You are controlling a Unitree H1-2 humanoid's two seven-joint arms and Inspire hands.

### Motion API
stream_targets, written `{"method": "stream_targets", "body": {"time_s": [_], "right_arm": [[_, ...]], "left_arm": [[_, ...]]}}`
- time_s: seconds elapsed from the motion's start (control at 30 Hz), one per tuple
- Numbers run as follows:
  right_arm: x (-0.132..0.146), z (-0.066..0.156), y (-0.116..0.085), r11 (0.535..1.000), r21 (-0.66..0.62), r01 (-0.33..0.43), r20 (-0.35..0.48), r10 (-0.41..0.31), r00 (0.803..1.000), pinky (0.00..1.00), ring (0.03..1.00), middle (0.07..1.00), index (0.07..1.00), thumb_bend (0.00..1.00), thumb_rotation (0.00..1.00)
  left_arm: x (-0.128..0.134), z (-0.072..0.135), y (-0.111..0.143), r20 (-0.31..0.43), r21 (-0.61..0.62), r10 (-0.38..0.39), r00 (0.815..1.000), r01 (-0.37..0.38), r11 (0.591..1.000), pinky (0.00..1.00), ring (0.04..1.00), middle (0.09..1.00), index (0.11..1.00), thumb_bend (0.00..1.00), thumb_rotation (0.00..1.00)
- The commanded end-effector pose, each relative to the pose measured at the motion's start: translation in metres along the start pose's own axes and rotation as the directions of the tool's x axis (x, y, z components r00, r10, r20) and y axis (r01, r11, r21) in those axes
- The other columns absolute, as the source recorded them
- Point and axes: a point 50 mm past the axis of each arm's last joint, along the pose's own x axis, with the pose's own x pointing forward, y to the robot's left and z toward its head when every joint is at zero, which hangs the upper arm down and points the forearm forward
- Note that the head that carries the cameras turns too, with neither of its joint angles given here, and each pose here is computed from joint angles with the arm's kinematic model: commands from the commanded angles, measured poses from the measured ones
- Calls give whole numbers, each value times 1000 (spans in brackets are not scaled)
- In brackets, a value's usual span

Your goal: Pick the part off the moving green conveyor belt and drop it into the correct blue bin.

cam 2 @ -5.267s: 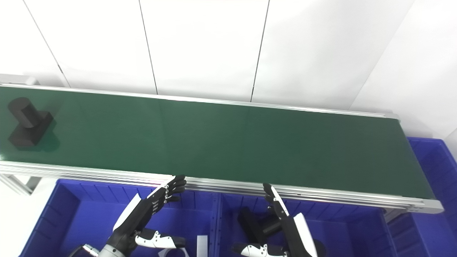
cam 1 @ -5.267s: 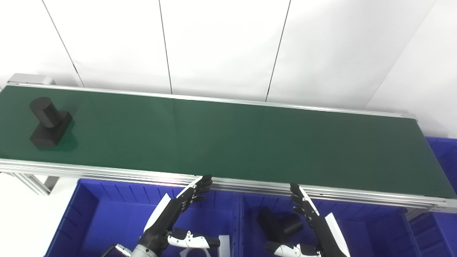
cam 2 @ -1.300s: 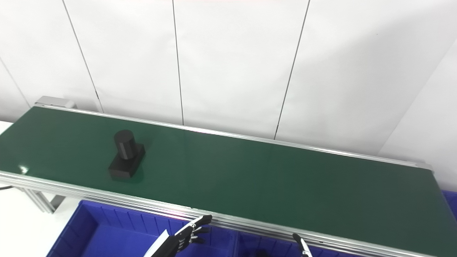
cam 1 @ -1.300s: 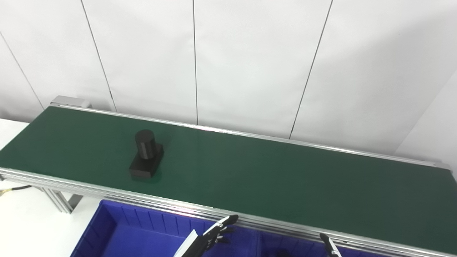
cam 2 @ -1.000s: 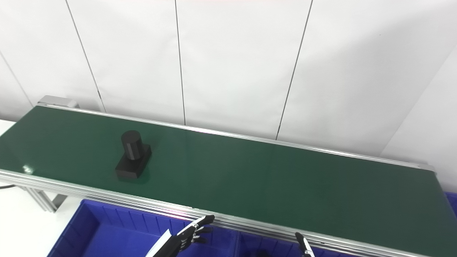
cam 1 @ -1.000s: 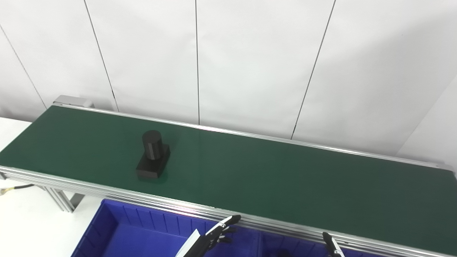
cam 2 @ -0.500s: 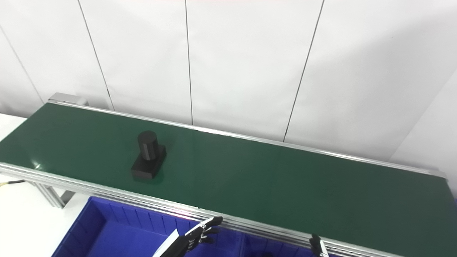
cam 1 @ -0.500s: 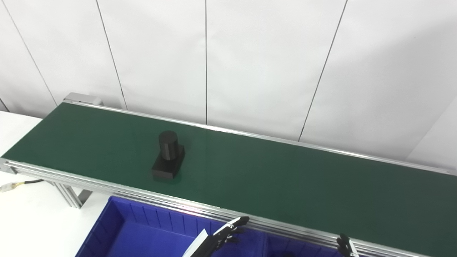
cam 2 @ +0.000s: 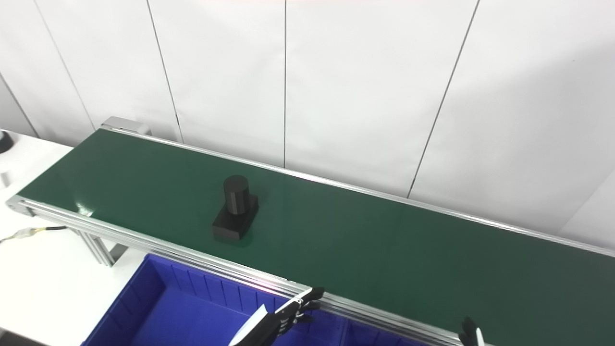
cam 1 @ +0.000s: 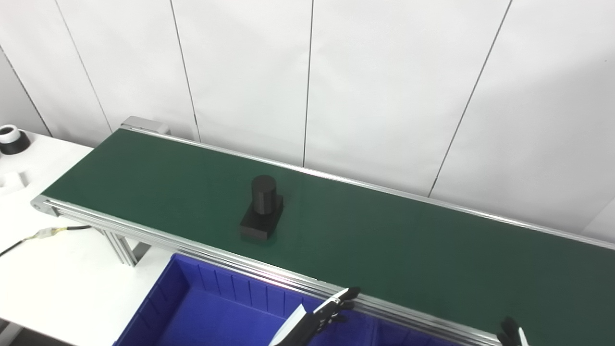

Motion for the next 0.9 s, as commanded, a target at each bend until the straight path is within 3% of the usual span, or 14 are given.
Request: {"method": "stream_targets", "body": {"time_s": [0.0,0.13,0.17,0.3,0.87], "right_arm": [[6,17,-11,1000,0,10,116,-10,993,946,959,976,1000,778,395],[10,22,-18,1000,2,16,118,-16,993,974,984,995,1000,805,439],[11,23,-19,1000,1,18,118,-18,993,992,995,999,1000,833,488],[21,29,-21,1000,-11,21,153,-19,988,987,985,991,1000,820,514],[52,51,-18,999,40,-3,195,-5,981,985,978,985,1000,829,452]], "left_arm": [[11,12,-1,66,6,23,998,-24,1000,858,918,956,945,823,343],[16,15,-5,66,-1,31,997,-31,1000,855,909,954,939,834,357],[17,15,-6,68,-2,32,997,-32,999,840,908,958,940,834,355],[21,16,-8,74,-7,43,996,-42,999,818,893,952,934,833,327],[21,17,-8,93,34,57,994,-60,998,802,877,935,926,823,314]]}}
